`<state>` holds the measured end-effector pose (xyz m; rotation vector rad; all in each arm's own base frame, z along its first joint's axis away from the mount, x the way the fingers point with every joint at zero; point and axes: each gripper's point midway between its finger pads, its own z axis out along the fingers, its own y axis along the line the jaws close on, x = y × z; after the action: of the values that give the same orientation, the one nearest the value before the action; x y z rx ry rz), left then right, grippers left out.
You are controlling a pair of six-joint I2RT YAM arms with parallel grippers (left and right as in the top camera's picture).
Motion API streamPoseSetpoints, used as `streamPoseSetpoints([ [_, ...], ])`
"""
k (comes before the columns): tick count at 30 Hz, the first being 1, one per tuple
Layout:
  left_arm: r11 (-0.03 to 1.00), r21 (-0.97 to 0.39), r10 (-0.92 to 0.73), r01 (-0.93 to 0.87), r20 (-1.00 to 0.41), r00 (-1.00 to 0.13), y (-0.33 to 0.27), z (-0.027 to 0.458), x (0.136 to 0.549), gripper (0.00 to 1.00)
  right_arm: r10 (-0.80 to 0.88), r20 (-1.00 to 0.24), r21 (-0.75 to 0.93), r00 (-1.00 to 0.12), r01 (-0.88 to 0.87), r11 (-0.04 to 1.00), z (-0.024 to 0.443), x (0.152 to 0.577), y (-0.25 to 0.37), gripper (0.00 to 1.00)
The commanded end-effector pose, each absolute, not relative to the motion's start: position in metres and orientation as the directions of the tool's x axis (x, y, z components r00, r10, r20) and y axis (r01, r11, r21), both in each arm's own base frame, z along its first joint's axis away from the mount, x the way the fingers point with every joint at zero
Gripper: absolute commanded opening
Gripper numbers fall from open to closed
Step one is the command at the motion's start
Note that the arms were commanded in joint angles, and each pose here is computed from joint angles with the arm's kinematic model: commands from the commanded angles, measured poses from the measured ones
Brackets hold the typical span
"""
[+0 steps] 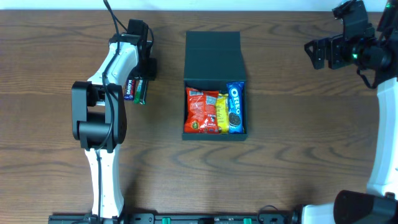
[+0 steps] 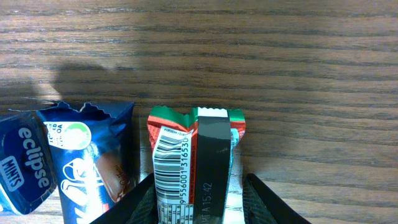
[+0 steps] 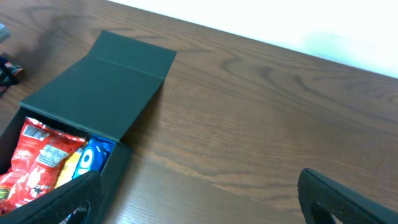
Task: Pack container
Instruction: 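Lower left gripper onto the green bar and grasp it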
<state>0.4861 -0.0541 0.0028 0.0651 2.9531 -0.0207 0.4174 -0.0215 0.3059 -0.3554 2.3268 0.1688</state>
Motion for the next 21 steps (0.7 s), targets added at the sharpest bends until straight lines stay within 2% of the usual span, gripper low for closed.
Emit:
streamPoseSetpoints([
  [1,0.999,-0.001,0.037,0.037,-0.159,-0.987,-0.049,-0.009,0.482,0.43,-0.211,-0.714,0.009,-0.668,-0.309,0.951,0.306,0.417,-0.023,0.99],
  [21,0.999,0.001,0.037,0.037,-0.134,-0.990,-0.048,-0.019,0.476,0.38,-0.211,-0.714,0.009,-0.668,-0.309,0.951,0.306,0.417,-0.023,0.99],
])
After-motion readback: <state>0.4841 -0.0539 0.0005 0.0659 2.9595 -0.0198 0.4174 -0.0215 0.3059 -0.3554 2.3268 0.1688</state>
